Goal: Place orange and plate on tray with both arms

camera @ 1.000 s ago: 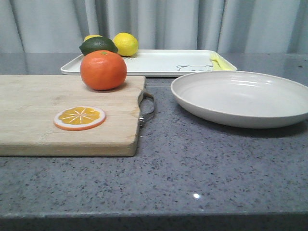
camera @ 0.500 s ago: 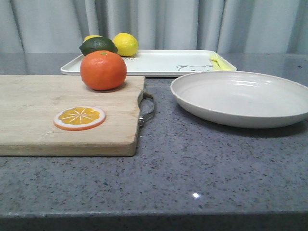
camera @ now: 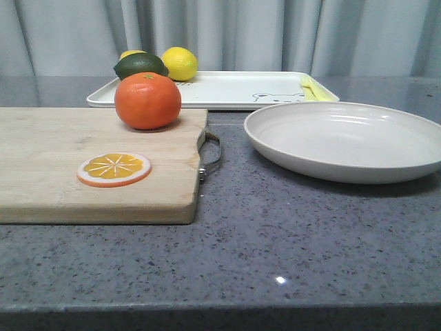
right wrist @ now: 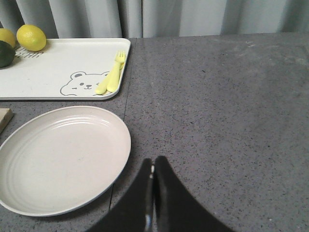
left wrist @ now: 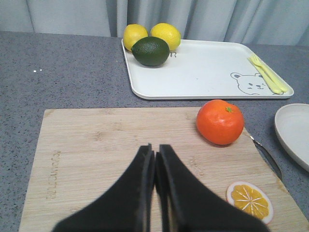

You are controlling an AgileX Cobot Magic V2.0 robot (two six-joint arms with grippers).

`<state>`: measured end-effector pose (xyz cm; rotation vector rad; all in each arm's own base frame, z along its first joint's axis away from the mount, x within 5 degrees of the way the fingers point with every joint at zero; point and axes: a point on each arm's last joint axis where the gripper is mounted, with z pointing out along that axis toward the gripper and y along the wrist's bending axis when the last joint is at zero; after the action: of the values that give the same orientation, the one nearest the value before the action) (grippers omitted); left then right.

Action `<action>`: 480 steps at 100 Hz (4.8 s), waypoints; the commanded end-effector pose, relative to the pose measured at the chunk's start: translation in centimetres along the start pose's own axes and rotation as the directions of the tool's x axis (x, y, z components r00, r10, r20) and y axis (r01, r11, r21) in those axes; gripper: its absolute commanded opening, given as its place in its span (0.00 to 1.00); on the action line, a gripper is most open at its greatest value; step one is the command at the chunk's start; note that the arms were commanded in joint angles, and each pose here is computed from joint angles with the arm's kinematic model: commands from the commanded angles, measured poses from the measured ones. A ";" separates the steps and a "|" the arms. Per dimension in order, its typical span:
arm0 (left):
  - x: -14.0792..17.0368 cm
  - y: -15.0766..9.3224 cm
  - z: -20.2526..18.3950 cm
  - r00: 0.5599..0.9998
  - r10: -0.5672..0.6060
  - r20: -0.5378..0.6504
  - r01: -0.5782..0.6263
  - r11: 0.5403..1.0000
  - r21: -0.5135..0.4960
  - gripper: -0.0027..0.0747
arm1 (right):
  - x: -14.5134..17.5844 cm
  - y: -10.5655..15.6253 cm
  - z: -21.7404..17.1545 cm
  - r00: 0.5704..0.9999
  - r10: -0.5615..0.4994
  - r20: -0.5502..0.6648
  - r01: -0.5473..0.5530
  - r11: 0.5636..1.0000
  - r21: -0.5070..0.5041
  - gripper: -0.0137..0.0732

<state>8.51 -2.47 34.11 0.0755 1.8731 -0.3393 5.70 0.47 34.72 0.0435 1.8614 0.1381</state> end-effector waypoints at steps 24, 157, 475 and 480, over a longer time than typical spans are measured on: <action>-1.5 -0.3 -0.2 0.994 0.070 0.085 -0.070 0.997 0.007 0.56 | -1.5 0.2 -0.2 0.997 -0.010 0.075 0.011 1.000 -0.012 0.49; -3.3 -5.6 18.4 0.943 0.332 -0.007 -0.312 0.893 0.324 0.85 | -1.5 0.2 -0.2 0.997 -0.008 0.073 0.009 1.000 -0.014 0.79; 4.2 -22.7 30.2 0.878 0.473 -0.074 -0.270 0.618 0.739 0.86 | -1.4 0.2 -0.2 0.998 -0.008 0.067 0.009 1.000 -0.013 0.79; 4.1 -22.8 30.2 0.877 0.475 -0.068 -0.276 0.615 0.739 0.87 | -1.4 0.2 -0.2 0.998 -0.008 0.067 0.009 1.000 -0.013 0.79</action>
<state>30.36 -32.70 22.83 1.1169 1.8962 -0.7468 5.63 0.50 34.52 0.0425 1.8847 0.1402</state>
